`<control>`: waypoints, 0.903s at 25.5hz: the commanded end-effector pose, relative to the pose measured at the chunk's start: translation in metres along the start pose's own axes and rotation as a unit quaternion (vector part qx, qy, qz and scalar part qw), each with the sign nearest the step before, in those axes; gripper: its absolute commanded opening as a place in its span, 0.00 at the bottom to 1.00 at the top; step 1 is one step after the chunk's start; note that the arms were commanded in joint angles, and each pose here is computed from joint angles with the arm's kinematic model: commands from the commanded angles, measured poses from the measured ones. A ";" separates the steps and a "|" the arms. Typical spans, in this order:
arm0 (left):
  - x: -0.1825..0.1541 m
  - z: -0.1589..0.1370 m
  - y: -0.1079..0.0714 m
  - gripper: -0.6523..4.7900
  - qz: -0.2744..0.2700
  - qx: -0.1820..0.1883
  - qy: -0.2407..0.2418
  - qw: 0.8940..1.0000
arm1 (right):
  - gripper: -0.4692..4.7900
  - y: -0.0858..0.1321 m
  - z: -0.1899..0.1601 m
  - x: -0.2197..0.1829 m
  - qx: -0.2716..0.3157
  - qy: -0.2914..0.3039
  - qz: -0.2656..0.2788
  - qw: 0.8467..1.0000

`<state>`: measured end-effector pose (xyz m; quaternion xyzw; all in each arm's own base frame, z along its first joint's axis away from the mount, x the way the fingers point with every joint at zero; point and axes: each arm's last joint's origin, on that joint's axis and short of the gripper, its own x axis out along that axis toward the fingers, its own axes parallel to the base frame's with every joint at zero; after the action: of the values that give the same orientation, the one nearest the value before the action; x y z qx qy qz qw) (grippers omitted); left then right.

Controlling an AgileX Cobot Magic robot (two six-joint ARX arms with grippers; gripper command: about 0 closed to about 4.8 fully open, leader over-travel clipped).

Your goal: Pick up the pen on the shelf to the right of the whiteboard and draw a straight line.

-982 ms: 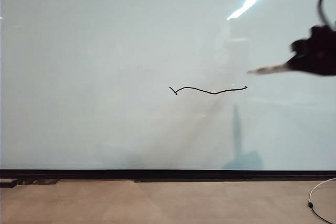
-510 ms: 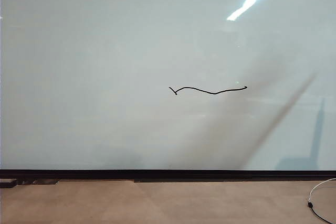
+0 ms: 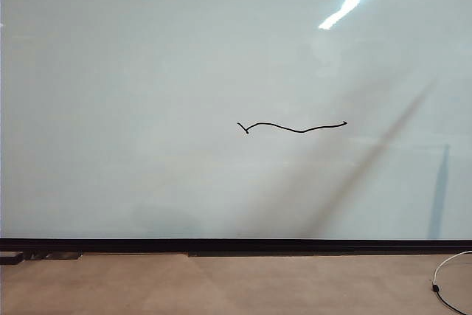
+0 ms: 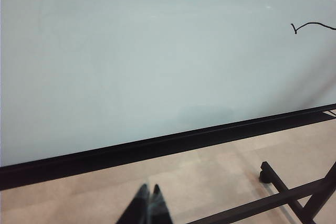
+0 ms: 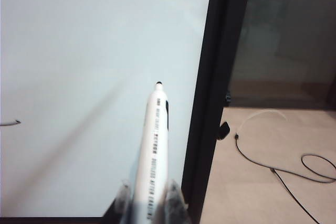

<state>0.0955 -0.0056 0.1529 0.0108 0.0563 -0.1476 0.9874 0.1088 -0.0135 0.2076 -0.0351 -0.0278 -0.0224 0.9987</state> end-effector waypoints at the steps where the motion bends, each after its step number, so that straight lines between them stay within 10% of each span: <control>1: 0.000 0.002 0.000 0.11 -0.003 0.006 -0.005 1.000 | 0.08 0.002 -0.014 -0.010 0.019 0.016 0.002 1.000; 23: 0.000 0.003 0.000 0.11 -0.001 0.023 -0.011 1.000 | 0.08 0.039 -0.031 -0.020 -0.060 0.001 0.005 0.998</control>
<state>0.0955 -0.0057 0.1531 0.0249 0.0529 -0.1494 0.9870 0.0917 0.0246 0.1703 -0.0984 -0.0146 -0.0209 0.9948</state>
